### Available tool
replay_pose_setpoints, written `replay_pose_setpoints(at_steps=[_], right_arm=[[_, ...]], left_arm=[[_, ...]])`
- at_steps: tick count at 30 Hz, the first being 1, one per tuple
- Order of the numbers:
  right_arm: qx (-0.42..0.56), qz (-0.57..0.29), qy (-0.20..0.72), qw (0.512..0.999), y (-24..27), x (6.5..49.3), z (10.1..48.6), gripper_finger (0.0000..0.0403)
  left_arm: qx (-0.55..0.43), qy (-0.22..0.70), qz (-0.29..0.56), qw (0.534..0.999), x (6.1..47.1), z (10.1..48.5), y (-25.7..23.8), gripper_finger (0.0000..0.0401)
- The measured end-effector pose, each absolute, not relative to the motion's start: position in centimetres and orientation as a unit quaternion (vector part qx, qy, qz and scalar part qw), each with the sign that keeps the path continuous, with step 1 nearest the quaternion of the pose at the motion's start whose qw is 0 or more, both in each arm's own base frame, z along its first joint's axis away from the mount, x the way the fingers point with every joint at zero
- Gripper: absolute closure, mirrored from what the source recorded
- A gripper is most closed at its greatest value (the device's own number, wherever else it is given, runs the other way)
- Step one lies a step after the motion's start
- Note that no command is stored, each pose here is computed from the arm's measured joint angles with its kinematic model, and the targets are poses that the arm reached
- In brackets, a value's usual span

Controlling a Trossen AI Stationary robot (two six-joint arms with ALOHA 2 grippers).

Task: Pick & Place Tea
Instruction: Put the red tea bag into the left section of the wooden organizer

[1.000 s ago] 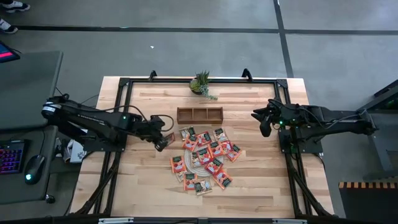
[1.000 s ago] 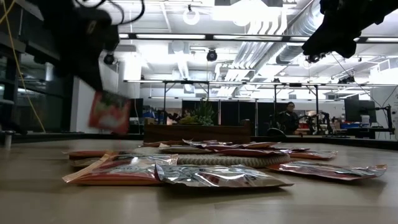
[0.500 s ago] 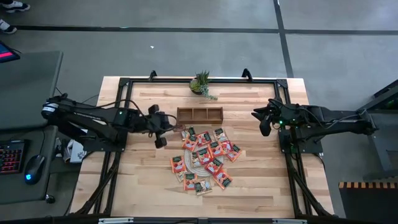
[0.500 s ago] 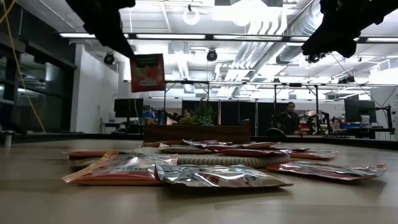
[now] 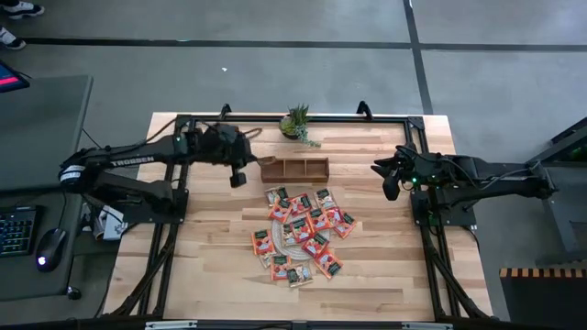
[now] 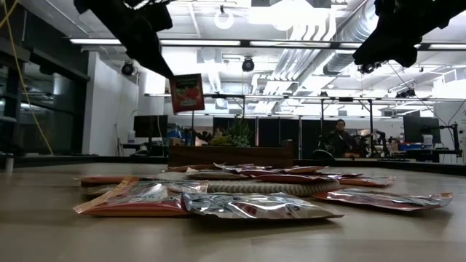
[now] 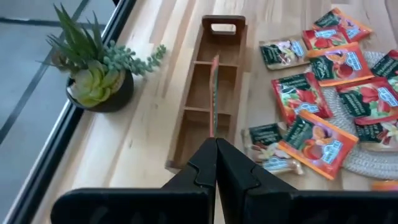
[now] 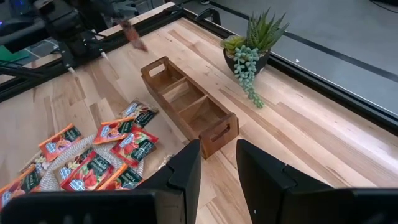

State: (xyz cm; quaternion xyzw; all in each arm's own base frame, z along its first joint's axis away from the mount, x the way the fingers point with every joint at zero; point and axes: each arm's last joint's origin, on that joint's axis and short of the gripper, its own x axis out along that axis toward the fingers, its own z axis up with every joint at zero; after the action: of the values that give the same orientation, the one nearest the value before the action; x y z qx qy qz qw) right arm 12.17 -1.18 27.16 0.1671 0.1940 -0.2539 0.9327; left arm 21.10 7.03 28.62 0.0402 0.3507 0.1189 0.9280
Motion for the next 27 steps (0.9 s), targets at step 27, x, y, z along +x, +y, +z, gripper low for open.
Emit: replay_pose_setpoints(at_steps=[27], right_arm=[[0.16,-0.272,0.189,0.93,-1.3,12.1,27.2,0.0304]], left_arm=[[0.065,0.423,0.069,0.901,25.4,27.2,12.7,0.0401]])
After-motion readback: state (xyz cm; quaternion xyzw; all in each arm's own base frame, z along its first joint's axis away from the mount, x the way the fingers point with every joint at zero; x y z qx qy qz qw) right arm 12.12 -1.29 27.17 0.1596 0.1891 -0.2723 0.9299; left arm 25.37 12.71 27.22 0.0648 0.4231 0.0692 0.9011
